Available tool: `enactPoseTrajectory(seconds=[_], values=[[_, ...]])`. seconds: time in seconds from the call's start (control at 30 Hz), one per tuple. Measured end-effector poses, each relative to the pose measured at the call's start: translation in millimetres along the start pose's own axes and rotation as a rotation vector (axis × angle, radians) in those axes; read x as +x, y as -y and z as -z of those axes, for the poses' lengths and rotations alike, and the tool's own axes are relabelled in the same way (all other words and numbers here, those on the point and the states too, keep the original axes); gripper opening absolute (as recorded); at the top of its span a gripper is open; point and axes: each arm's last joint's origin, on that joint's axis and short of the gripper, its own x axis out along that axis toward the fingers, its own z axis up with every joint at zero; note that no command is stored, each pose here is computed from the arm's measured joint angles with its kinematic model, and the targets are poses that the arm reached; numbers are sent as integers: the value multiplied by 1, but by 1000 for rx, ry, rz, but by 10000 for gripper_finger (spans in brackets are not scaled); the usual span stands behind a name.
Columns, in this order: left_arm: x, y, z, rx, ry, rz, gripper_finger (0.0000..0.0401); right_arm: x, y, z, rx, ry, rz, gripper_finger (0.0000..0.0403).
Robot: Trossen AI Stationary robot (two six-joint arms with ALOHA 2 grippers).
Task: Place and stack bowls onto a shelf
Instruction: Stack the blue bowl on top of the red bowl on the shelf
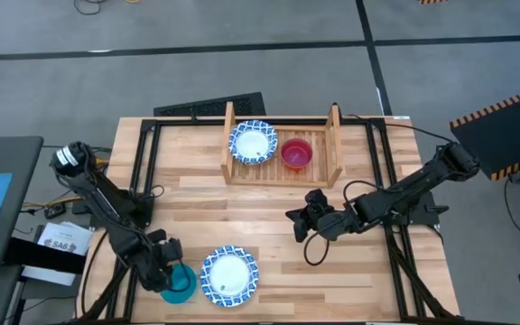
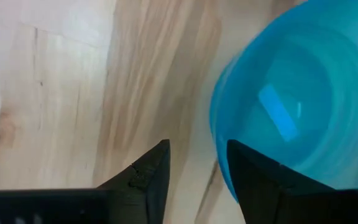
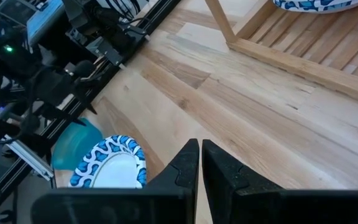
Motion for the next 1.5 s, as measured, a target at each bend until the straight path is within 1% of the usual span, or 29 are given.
enactPoseTrajectory(seconds=[0.07, 0.13, 0.2, 0.27, 0.3, 0.4, 0.5, 0.6, 0.67, 0.8, 0.9, 0.97, 1.03, 1.1, 1.13, 1.2, 1.3, 1.37, 1.43, 1.5], values=[[4, 0, 0, -12, 7, -13, 138, 0, 0, 0, -1, 0, 0, 48], [5, 1, 0, -17, 5, -12, 124, 0, 0, 0, -1, 0, 1, 48], [6, 2, 0, -16, -15, 5, 90, 0, 0, 0, -3, -1, 2, 48], [5, 2, -1, -18, -48, 20, 37, 0, 0, 0, -6, -1, 3, 48], [4, 2, -3, -26, -58, 26, 19, 0, 0, 0, -8, -1, 1, 48], [-6, 4, -15, -61, -57, 64, 4, -5, -2, -3, -11, -9, -33, 48], [-28, 6, -33, -85, -24, 106, 1, -13, -6, -10, 7, -24, -88, 48], [-63, 6, -55, -99, 0, 160, 0, -24, -9, -18, -24, -20, -149, 48], [-88, 3, -70, -107, 32, 176, 0, -33, -11, -25, -39, -4, -183, 48], [-129, -5, -108, -120, 156, 160, 0, -46, -12, -36, -63, 28, -220, 48], [-142, -11, -142, -120, 260, 112, 0, -54, -11, -43, -72, 49, -240, 48], [-139, -12, -164, -124, 314, 36, 0, -57, -11, -46, -89, 62, -249, 48], [-131, -11, -185, -159, 392, -24, 0, -61, -11, -49, -105, 74, -256, 48], [-117, -7, -204, -258, 487, -36, 0, -65, -10, -52, -115, 88, -264, 48], [-110, -6, -211, -314, 518, -24, 0, -67, -10, -54, -119, 104, -263, 48], [-92, 1, -228, -379, 577, 25, 0, -72, -9, -59, -117, 138, -255, 48], [-68, 11, -256, -449, 688, 148, 0, -80, -7, -66, -122, 188, -250, 48], [-55, 13, -274, -497, 765, 234, 0, -86, -6, -70, -127, 205, -262, 48], [-42, 8, -290, -541, 819, 277, 0, -92, -5, -75, -130, 223, -277, 48], [-31, -6, -302, -608, 844, 267, 0, -98, -3, -79, -137, 237, -289, 48]])
